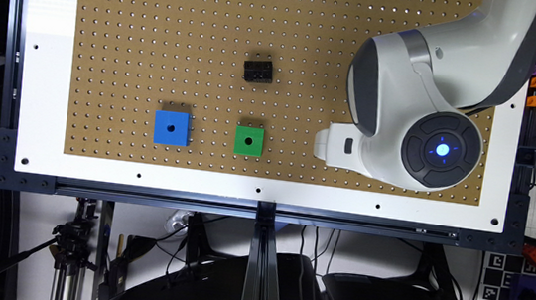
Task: Pick up pink block.
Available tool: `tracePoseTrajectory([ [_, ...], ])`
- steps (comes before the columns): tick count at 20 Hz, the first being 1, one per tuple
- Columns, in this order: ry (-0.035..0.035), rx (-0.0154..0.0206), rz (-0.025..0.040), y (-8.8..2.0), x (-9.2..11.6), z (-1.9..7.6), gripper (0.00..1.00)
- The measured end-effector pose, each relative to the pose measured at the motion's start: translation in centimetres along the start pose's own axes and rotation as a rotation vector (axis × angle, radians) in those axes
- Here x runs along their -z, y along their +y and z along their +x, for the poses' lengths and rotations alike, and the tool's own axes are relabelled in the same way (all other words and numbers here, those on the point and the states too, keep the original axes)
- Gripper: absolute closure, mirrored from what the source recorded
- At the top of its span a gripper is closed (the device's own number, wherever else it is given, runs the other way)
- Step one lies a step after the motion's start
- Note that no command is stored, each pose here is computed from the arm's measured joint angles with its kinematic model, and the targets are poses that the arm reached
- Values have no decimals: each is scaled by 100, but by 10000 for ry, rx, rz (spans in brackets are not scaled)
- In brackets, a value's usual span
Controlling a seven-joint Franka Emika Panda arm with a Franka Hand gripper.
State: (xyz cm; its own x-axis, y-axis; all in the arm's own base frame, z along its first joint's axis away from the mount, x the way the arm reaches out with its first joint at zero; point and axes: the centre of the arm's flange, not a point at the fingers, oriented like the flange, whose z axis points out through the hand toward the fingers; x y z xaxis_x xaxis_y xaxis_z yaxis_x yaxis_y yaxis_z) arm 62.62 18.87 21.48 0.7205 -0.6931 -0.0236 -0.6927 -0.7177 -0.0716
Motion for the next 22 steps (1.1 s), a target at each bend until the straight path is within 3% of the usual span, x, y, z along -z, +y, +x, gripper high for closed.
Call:
tracePoseTrajectory([
  [4,-73,-13,-83,20,-125,-5,0],
  [7,-100,-33,-52,40,-349,-6,0],
  [9,-67,-28,-1,16,-346,9,0],
  [14,-68,-31,3,14,-359,13,0],
  [15,-70,-35,-1,16,-361,15,100],
  [21,-72,-34,0,17,-361,16,100],
  [22,-77,-38,-23,21,-364,18,100],
])
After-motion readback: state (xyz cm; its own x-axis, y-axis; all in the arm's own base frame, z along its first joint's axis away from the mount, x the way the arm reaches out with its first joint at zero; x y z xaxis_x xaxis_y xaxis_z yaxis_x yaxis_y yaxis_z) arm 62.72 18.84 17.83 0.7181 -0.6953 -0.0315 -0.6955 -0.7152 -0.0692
